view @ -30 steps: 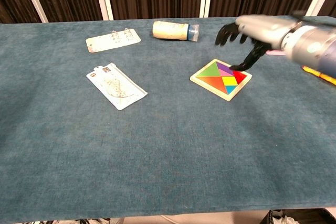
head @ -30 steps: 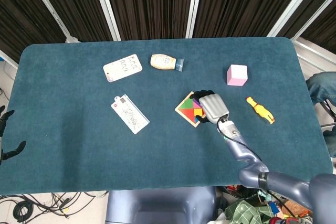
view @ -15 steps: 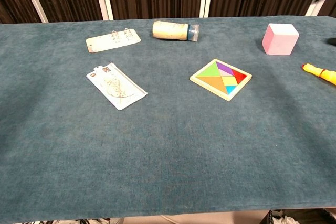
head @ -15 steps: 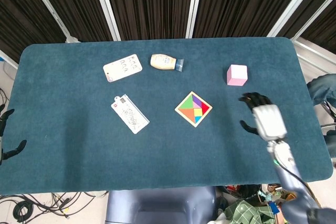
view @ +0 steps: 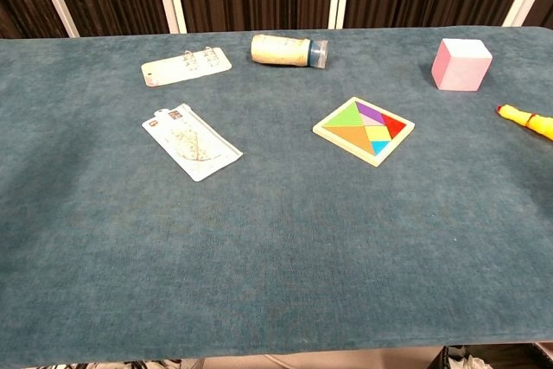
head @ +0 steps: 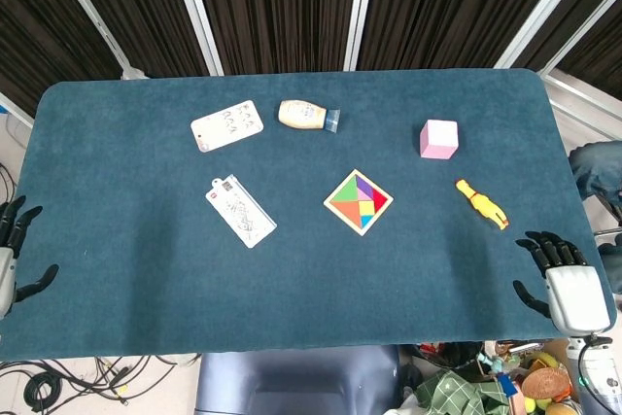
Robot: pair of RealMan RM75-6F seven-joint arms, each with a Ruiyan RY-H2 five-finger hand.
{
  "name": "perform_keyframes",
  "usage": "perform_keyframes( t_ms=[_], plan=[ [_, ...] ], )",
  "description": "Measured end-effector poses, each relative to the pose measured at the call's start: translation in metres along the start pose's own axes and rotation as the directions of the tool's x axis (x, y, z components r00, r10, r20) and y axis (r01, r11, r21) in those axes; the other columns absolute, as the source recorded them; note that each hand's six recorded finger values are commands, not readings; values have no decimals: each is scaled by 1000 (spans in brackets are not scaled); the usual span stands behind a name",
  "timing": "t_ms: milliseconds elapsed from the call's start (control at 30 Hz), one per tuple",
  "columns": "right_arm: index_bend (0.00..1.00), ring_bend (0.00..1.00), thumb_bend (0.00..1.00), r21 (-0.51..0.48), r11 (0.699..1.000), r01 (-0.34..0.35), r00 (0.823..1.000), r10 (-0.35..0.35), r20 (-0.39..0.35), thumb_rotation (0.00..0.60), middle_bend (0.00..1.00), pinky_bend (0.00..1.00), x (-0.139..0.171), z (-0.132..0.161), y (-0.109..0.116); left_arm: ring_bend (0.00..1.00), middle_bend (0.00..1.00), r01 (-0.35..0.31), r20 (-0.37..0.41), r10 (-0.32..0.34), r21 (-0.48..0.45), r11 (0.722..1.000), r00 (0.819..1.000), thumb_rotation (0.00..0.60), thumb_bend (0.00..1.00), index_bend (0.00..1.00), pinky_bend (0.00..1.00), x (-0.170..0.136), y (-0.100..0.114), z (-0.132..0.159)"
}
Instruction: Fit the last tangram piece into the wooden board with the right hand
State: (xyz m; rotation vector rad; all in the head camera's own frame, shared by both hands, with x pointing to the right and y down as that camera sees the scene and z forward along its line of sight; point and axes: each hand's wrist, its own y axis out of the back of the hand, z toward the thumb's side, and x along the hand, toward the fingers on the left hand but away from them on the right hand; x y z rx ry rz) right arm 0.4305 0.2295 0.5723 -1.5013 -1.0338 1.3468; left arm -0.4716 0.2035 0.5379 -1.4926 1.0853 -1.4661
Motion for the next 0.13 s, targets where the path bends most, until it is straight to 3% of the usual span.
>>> perform_keyframes(
  t_ms=[133],
  plan=[
    [276,165,153,13,1000,-10,1000,11,-18,600,191,232,-1,-2,-5,0,38,29,14,-29,27,999,999,600,227,160,0,-5,-4,6]
  ],
)
